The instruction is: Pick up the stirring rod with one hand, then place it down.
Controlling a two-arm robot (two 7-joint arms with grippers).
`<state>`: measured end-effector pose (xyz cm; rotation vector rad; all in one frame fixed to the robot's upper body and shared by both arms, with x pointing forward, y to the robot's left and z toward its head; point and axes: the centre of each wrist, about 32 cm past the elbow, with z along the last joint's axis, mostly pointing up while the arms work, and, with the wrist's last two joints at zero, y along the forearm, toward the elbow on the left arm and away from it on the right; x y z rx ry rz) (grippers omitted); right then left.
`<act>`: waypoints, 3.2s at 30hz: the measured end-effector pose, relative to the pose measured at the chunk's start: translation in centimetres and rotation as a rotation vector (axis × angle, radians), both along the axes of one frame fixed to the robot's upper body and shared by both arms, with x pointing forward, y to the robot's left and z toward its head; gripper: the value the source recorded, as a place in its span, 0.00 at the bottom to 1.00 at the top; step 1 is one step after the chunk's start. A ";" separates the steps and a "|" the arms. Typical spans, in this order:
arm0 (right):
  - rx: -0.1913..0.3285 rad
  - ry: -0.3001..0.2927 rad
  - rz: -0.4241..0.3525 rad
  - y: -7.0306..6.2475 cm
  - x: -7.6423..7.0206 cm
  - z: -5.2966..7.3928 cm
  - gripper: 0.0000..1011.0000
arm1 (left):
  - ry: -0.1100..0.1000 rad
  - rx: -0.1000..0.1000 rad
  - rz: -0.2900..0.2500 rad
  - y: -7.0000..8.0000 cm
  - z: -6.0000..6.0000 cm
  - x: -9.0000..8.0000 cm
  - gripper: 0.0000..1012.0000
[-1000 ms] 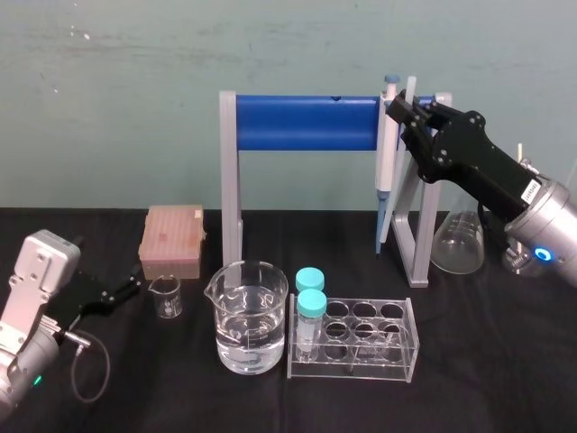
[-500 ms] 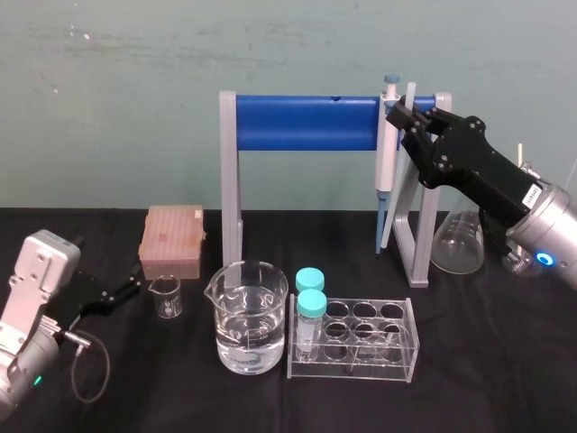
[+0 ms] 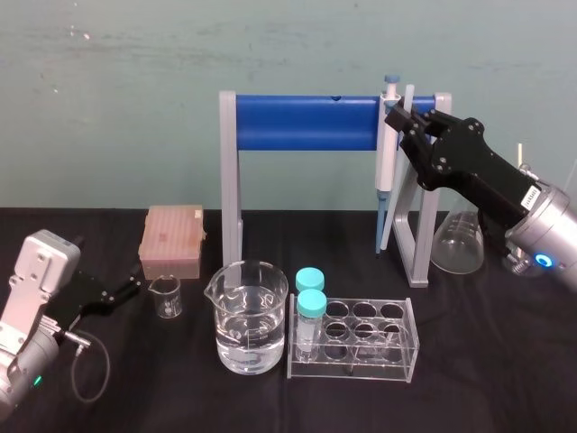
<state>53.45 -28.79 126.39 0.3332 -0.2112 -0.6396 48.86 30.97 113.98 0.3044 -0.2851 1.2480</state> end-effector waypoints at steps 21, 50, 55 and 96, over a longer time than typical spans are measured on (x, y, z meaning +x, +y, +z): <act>-0.001 0.004 0.002 0.0 0.1 -0.2 0.07 | 0.000 0.000 0.000 0.0 0.0 0.0 0.99; 0.004 0.013 0.007 0.0 -0.1 -0.5 0.07 | 0.000 0.000 0.000 0.0 0.0 0.0 0.99; 0.006 0.018 0.008 0.0 -0.1 -0.5 0.07 | 0.000 0.000 0.000 0.0 0.0 0.0 0.99; -0.003 0.060 0.039 0.0 -0.1 -1.9 0.07 | 0.000 0.000 0.000 0.0 0.0 0.0 0.99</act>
